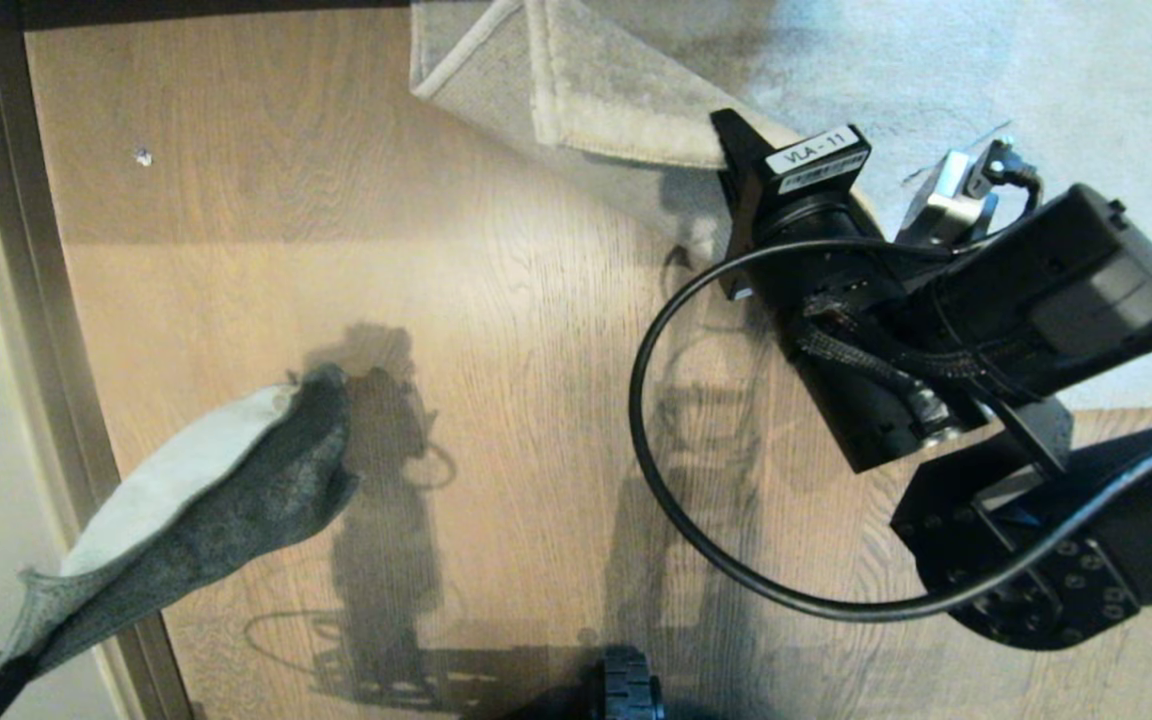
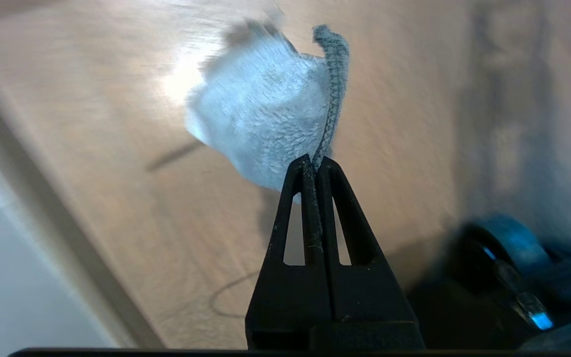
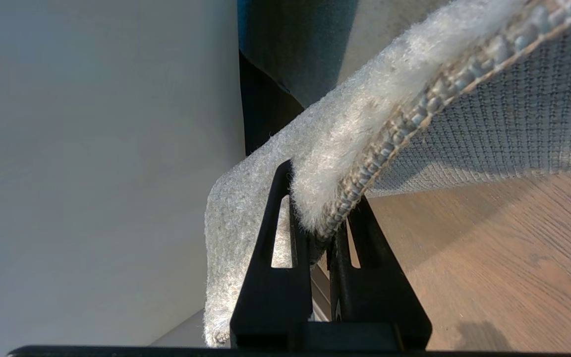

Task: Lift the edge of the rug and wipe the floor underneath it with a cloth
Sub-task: Wipe the floor under the carpet with a rag

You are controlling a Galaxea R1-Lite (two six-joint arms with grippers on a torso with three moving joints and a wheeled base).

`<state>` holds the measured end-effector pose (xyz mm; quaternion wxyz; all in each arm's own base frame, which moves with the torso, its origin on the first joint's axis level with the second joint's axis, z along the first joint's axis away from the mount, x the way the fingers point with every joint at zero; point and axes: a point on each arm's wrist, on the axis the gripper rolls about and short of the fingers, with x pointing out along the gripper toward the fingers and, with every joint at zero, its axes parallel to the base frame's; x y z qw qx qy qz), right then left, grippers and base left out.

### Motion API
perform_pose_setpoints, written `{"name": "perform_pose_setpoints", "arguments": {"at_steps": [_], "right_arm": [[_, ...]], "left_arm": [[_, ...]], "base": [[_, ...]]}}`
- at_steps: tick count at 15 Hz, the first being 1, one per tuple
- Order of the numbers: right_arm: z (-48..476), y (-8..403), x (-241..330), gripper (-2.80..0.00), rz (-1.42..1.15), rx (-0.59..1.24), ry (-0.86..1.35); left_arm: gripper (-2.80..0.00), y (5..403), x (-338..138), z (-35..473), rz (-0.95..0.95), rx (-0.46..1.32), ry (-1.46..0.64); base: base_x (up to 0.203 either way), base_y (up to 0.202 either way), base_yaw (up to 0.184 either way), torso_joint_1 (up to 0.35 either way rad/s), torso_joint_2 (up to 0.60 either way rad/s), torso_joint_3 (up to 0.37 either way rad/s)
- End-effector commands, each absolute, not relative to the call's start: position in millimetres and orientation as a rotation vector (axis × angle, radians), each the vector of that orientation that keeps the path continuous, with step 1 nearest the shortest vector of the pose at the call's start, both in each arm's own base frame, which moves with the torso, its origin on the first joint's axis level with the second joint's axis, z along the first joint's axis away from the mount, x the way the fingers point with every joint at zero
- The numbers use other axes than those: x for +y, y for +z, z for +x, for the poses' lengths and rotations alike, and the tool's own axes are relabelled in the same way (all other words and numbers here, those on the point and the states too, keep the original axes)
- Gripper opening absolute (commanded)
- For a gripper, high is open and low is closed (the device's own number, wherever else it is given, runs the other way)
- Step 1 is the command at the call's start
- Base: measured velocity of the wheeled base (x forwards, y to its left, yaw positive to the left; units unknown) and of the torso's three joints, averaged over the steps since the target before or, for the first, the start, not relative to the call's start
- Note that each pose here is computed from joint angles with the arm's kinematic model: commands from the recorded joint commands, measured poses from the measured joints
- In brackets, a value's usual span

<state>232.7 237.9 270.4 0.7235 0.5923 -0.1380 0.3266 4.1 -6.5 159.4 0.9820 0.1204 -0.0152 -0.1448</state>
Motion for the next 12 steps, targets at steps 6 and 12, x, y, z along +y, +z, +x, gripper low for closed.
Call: {"name": "perform_pose_setpoints", "arguments": {"at_steps": [6, 12], "right_arm": [[237.5, 266.0, 242.9, -2.8, 1.327, -0.327, 0.731], [240.3, 265.2, 245.2, -2.8, 1.327, -0.329, 0.73]], "left_arm": [[-2.8, 177.9, -11.4, 46.3, 0.257, 0.117, -0.47], [-2.8, 195.2, -31.2, 96.1, 0.287, 0.099, -0.632]], "base": [[0.0, 0.0, 0.0, 0.0, 0.0, 0.0], [0.0, 0.0, 0.0, 0.0, 0.0, 0.0]]}}
